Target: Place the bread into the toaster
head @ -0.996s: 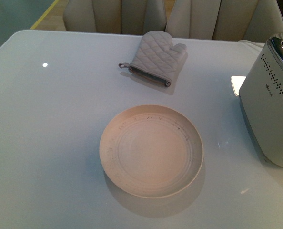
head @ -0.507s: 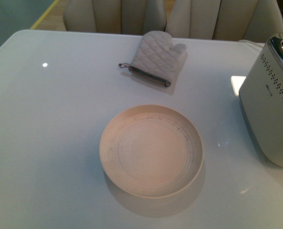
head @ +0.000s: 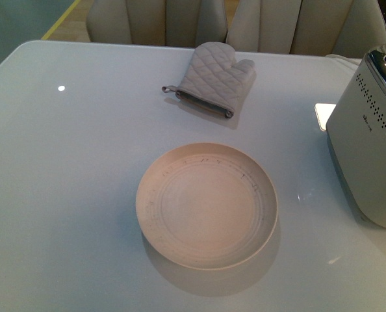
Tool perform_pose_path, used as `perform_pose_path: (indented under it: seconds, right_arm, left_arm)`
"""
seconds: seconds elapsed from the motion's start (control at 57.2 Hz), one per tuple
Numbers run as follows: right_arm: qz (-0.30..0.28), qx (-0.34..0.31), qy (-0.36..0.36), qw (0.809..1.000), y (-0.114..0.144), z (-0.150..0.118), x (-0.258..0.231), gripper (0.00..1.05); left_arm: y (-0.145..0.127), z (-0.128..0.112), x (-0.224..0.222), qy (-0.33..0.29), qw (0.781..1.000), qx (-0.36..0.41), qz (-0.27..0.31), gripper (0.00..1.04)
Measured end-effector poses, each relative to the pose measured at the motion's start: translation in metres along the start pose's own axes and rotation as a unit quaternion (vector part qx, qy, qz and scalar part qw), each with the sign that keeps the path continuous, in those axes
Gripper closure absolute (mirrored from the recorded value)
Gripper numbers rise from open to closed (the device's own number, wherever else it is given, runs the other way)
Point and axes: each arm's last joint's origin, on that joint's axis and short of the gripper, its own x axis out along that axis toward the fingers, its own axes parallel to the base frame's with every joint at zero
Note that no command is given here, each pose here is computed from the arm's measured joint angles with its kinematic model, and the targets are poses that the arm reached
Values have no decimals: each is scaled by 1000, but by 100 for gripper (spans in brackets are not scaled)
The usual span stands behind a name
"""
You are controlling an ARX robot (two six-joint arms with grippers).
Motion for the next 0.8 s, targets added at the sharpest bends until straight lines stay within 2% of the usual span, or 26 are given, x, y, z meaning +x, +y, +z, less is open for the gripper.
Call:
perform_pose_path:
  seconds: [0.542,0.716,0.786,0.804]
  right_arm:
    - [-3,-5,37,999,5,-22,7,102]
    - [9,-12,50,999,14,-40,17,102]
    - [11,-15,53,998,16,-45,19,92]
    - [13,-15,54,998,16,-47,20,87]
  left_arm:
    - [0,0,0,0,1000,0,0,7]
    - [0,0,0,0,1000,0,0,7]
    - [0,0,0,0,1000,0,0,7]
    - [0,0,0,0,1000,0,0,7]
